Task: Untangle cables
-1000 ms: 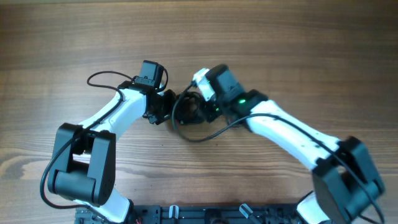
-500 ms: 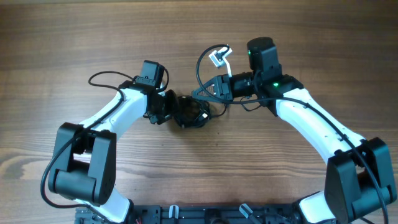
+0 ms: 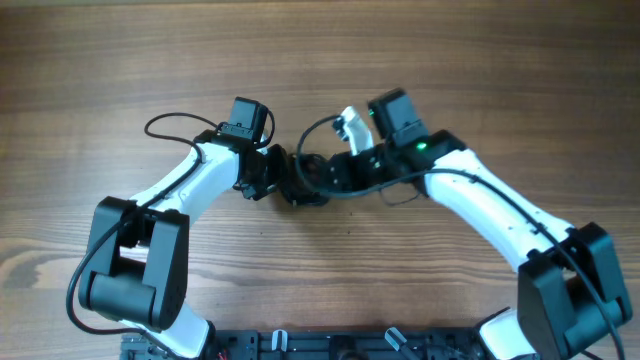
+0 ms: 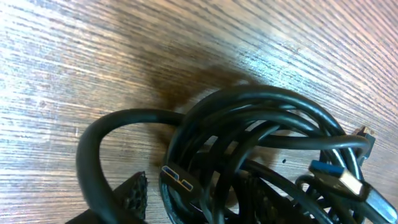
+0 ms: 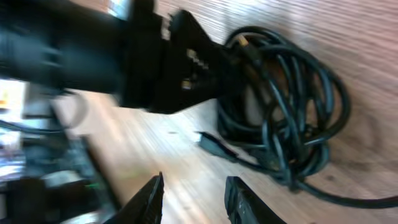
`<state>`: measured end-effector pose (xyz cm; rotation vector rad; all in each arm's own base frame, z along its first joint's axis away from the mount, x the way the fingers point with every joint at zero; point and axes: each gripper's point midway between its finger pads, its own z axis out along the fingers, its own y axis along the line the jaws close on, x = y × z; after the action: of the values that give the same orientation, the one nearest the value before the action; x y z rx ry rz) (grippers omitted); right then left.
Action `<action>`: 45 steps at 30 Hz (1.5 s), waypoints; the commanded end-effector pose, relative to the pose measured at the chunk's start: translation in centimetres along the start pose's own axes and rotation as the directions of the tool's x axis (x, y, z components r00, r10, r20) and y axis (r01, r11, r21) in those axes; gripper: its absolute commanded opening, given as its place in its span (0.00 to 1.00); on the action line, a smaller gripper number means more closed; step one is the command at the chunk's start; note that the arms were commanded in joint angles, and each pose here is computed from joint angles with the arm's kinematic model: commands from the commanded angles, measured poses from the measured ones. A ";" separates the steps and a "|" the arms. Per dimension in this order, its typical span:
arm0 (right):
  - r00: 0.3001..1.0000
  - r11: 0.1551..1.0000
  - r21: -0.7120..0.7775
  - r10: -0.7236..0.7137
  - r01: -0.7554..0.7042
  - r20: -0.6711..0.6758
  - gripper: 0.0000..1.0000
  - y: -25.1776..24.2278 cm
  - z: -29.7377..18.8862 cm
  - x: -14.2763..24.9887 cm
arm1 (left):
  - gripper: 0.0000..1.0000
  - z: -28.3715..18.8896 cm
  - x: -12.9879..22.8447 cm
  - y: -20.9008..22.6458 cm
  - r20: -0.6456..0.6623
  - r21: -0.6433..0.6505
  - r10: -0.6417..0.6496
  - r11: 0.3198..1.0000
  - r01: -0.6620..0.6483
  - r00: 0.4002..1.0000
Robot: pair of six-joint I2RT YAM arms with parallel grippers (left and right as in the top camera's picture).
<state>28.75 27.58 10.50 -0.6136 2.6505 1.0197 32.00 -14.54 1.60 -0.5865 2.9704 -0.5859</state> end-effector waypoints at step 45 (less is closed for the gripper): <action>0.990 0.960 0.254 -0.092 0.116 -0.105 0.31 -1.5 4.0 2.8 | 0.55 0.3 -0.1 0.3 0.004 -0.017 -0.001 1.000 0.001 1.000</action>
<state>27.20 29.15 6.43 -0.7827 2.6878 0.6623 32.01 -14.54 1.59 -0.5864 2.9699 -0.5855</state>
